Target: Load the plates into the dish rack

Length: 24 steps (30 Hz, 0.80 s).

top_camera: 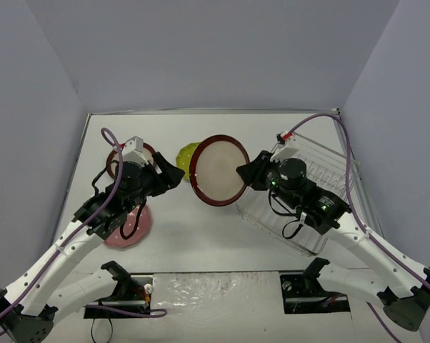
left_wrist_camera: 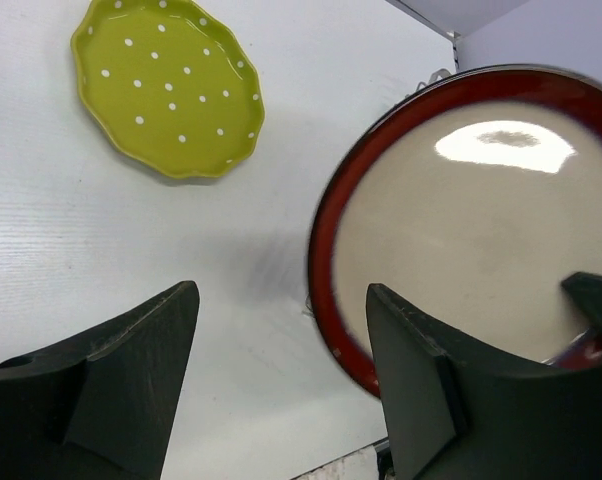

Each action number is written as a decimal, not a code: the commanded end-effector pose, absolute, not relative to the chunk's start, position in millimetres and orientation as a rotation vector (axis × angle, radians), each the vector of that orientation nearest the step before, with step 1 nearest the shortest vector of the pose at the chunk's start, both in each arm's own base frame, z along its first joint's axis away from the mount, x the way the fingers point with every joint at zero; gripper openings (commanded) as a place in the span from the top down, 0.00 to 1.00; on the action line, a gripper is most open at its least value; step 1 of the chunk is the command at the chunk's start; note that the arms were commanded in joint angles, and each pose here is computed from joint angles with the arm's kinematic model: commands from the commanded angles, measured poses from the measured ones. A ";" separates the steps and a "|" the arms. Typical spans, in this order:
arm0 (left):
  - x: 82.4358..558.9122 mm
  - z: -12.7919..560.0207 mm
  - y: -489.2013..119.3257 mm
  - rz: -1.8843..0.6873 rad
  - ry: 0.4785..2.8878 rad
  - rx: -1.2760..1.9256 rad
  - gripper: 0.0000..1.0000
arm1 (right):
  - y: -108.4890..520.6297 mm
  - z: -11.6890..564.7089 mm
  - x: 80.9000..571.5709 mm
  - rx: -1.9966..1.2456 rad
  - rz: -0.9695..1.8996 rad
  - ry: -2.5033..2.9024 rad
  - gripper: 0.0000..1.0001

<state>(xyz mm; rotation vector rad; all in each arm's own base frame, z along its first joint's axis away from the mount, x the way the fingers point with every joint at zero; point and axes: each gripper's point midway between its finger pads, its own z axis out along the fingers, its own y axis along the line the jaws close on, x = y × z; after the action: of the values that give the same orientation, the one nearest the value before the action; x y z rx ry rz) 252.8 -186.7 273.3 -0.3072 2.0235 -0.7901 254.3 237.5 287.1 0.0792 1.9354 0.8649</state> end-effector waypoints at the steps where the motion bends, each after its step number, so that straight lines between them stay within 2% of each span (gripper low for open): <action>1: 256.1 310.8 -183.2 -0.806 1.915 -0.290 0.36 | 167.1 396.2 275.6 0.410 0.715 1.603 1.00; 8: 251.8 307.1 -176.2 -0.772 1.938 -0.296 0.37 | 100.4 387.4 286.1 0.647 0.303 1.599 1.00; 14: 251.3 291.7 -179.7 -0.753 1.998 -0.284 0.40 | 50.6 383.0 273.6 0.780 0.018 1.577 1.00; 24: 255.6 264.8 -194.1 -0.779 2.051 -0.259 0.38 | -14.8 373.3 250.6 0.895 -0.266 1.605 1.00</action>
<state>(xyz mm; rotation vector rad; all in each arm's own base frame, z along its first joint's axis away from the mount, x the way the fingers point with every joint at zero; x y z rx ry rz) 249.2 -181.1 254.2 -0.2914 2.0955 -0.7177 261.3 28.3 333.0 0.7036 1.8150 -0.2082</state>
